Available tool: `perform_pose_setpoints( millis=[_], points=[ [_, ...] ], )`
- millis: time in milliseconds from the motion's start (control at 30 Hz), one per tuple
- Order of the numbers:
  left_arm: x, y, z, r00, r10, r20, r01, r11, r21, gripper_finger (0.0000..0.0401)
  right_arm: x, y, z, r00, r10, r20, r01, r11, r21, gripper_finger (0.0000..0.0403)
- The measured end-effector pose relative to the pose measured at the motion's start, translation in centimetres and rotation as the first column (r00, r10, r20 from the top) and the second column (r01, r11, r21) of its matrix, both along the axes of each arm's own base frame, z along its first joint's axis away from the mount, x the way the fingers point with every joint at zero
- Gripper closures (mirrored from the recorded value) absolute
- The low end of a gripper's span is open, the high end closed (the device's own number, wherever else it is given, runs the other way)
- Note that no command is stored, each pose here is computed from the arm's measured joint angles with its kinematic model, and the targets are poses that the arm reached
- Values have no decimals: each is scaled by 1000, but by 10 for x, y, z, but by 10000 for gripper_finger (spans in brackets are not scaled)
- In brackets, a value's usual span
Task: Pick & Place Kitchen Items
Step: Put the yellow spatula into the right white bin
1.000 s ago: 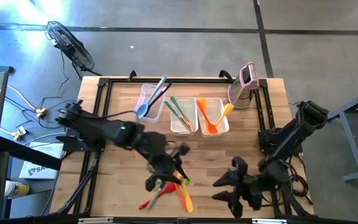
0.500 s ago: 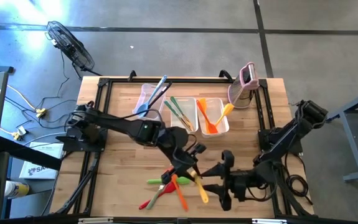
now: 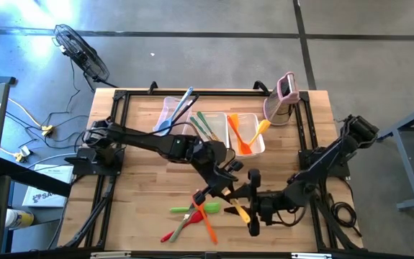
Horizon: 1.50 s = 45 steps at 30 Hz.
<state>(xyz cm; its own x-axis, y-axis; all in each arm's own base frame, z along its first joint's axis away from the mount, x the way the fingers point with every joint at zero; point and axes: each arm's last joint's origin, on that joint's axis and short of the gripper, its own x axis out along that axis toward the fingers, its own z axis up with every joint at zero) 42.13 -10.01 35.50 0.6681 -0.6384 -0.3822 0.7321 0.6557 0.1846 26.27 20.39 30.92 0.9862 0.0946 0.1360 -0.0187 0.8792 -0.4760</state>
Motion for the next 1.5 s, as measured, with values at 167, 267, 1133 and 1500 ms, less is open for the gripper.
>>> perform_pose_setpoints(
  millis=[167, 267, 1133, 1500],
  points=[
    [-1, -1, 0, 1000, -17, 0, 17, 1000, -6, 327, 0, 1, -1, 1000, -2, -10, 1, 1000, -9, 291],
    [-1, -1, 0, 999, -43, -9, 43, 999, -17, 327, -3, 3, -2, 999, -33, -18, 33, 999, -7, 323],
    [-5, 2, -9, 967, 138, -214, -151, 988, -45, 93, -10, 7, -9, 978, -189, -83, 185, 981, -53, 397],
    [-30, 18, -41, 540, 681, -495, -605, 723, 334, 80, -34, -3, -20, 842, -493, -217, 506, 862, 5, 397]
  ],
)
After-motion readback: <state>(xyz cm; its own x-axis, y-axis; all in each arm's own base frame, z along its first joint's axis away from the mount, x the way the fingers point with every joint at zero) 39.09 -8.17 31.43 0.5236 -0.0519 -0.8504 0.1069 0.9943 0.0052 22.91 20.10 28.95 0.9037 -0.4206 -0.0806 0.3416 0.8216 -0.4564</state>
